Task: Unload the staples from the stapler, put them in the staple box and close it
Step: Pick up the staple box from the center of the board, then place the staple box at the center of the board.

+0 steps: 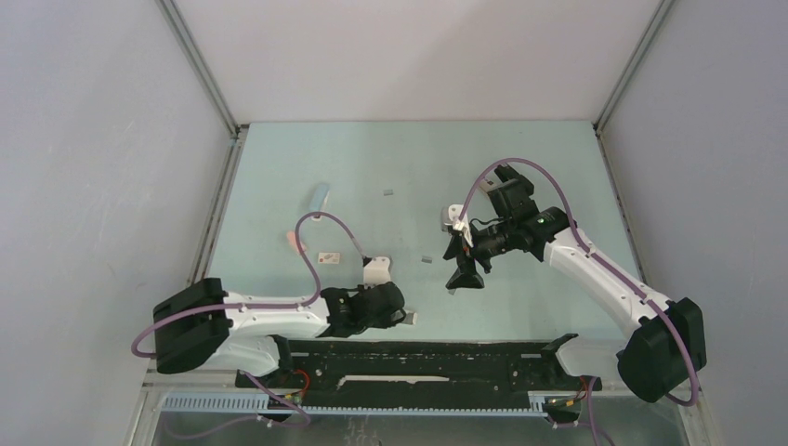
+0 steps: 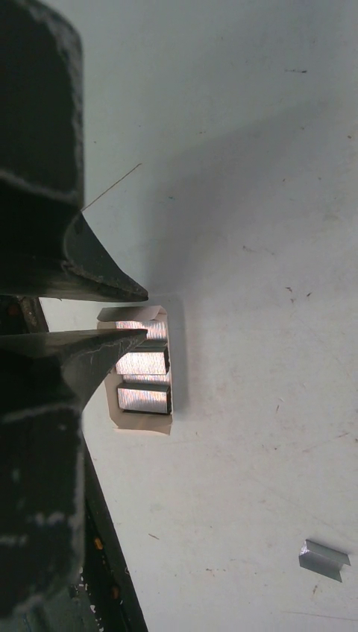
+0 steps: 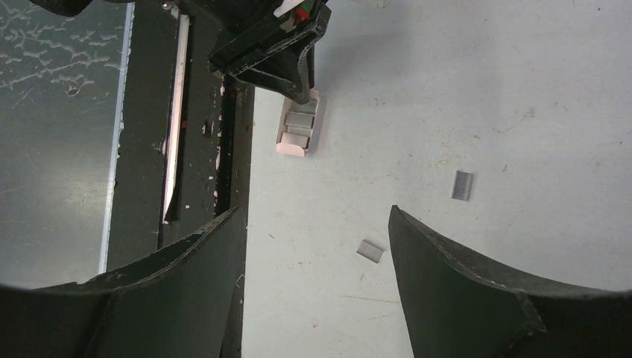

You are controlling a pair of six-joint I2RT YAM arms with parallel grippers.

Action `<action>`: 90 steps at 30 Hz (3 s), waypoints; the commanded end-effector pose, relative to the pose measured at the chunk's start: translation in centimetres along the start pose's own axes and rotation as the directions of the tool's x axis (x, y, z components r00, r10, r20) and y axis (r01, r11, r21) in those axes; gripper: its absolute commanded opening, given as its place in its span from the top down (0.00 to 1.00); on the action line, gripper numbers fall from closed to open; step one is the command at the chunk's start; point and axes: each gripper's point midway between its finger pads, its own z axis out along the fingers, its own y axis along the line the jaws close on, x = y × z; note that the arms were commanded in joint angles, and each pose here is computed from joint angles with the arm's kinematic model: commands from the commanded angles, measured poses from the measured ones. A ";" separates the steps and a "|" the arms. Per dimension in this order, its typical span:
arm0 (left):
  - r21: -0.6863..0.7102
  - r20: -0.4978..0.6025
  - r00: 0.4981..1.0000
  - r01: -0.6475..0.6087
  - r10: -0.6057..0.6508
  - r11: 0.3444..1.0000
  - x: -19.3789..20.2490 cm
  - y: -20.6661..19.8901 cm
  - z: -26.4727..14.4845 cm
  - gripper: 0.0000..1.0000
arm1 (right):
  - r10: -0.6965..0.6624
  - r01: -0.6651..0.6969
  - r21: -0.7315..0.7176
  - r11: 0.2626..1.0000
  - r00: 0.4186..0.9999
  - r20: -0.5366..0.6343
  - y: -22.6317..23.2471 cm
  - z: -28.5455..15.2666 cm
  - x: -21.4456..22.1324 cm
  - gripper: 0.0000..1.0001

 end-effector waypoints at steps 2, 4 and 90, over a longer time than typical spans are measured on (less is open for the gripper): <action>0.039 0.059 0.997 0.041 -0.043 0.998 -1.9 -1.4 -0.9 0.75 | -0.029 0.029 0.000 1.000 1.000 0.009 0.3 -0.1 -0.5 0.20; 0.038 0.059 0.997 0.043 -0.046 0.998 -1.9 -1.4 -0.9 0.75 | -0.026 0.026 0.000 1.000 1.000 0.008 0.3 -0.1 -0.4 0.20; -0.314 0.134 0.945 -0.245 0.298 0.917 -8.4 -0.9 -0.2 1.00 | -0.044 0.044 0.012 0.999 0.999 0.015 0.4 -0.4 -0.8 0.20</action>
